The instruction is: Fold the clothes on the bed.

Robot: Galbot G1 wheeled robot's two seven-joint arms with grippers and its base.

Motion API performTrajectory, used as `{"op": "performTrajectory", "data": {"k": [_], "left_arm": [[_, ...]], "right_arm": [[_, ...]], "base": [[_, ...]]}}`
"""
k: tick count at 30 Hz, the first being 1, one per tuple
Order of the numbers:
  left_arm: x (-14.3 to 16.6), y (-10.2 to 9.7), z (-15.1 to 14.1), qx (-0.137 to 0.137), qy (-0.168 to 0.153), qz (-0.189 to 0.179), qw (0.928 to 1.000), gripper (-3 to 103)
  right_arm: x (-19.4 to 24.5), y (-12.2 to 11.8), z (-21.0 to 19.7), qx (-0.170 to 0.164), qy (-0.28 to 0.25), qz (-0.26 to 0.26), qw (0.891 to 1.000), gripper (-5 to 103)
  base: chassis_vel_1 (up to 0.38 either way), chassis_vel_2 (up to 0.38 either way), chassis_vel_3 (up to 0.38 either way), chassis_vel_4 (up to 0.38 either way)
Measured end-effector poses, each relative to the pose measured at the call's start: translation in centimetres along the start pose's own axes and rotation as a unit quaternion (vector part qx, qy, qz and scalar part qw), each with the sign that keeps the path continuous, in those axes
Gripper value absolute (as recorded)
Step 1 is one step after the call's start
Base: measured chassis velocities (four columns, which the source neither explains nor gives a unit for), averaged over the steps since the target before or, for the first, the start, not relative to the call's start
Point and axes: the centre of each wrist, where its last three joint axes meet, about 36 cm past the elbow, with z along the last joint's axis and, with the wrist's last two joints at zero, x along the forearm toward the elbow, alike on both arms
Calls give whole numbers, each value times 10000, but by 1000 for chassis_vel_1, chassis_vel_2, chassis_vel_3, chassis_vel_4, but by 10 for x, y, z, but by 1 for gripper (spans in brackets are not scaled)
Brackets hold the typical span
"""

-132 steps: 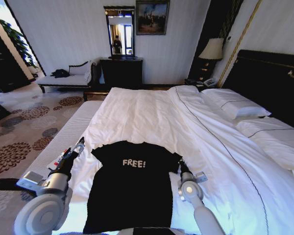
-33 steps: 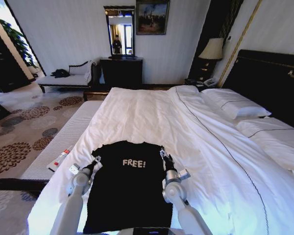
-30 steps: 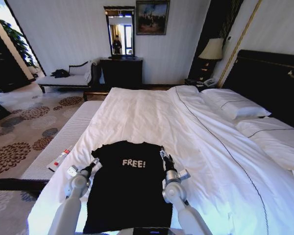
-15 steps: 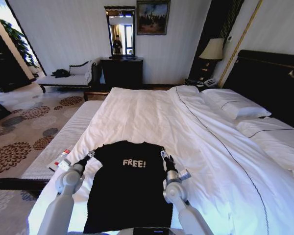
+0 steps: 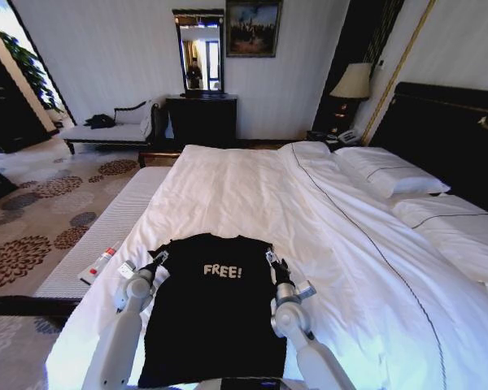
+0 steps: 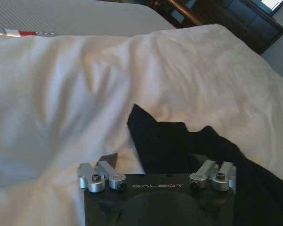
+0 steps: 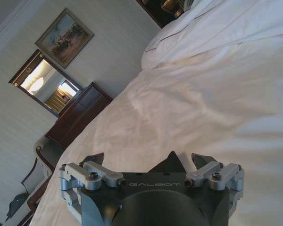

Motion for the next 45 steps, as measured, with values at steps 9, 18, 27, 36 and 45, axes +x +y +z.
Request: {"op": "performTrajectory", "data": {"k": [9, 18, 27, 36, 45], "left_arm": [[-1, 4, -8, -29, -79, -18, 10000, 48], [-3, 3, -10, -36, -86, -8, 10000, 16], [7, -7, -25, -270, -322, 226, 9989, 0], [33, -59, -34, -1604, -812, 1227, 9760, 0], [32, -69, -16, -2320, -752, 1502, 9581, 0]], "right_arm": [[1, -1, 4, 46, 22, 29, 10000, 100], [4, -3, 5, 85, 22, 90, 9999, 100], [3, -3, 7, 119, 19, 139, 9998, 100], [-5, 0, 15, 148, 75, 131, 9998, 100], [-12, 1, 21, 179, 135, 125, 9997, 100]], "base": [[0, 0, 0, 0], [0, 0, 0, 0], [0, 0, 0, 0], [0, 0, 0, 0], [0, 0, 0, 0]]}}
